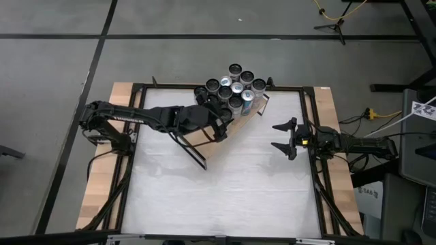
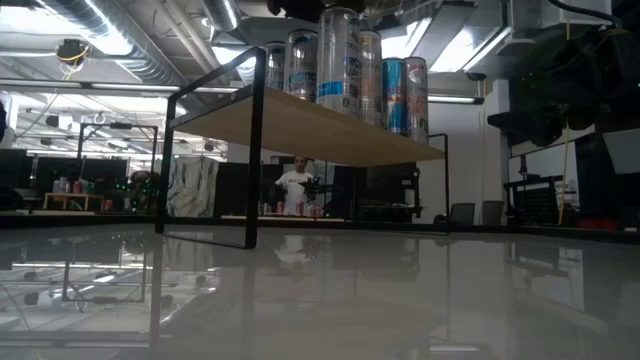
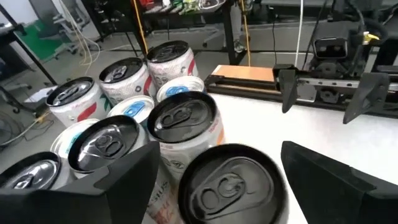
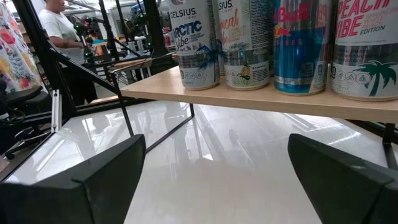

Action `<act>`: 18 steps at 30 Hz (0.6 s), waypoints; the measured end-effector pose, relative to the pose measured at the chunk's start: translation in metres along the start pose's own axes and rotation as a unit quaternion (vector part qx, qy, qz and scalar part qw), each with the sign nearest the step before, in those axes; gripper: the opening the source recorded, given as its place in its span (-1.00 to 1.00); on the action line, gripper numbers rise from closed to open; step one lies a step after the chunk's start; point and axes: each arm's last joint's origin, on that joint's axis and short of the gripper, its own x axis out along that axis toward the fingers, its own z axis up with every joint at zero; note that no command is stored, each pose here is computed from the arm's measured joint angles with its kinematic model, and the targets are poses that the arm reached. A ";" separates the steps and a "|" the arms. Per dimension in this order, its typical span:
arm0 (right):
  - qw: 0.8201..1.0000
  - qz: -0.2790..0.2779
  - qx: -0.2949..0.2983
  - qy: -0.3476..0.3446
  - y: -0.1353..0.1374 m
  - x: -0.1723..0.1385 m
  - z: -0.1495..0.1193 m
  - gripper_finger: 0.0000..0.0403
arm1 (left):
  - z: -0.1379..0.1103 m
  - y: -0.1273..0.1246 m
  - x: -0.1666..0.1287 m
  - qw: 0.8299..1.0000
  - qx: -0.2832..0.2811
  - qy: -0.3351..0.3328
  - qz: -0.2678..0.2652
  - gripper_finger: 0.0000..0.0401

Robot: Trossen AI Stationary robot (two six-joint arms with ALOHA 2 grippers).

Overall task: Place canned beverage on shelf
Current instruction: Put the white-blue soda can on the shelf aligned with the other white-blue soda cans

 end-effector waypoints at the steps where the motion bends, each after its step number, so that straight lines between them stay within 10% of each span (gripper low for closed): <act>1: 1.000 0.000 0.000 0.000 0.000 0.000 0.000 0.93 | 0.000 0.001 0.001 1.000 0.000 0.002 0.000 0.63; 18: 1.000 0.000 0.000 0.000 0.000 0.000 0.000 0.93 | -0.007 0.002 0.002 0.999 -0.006 0.032 -0.014 0.63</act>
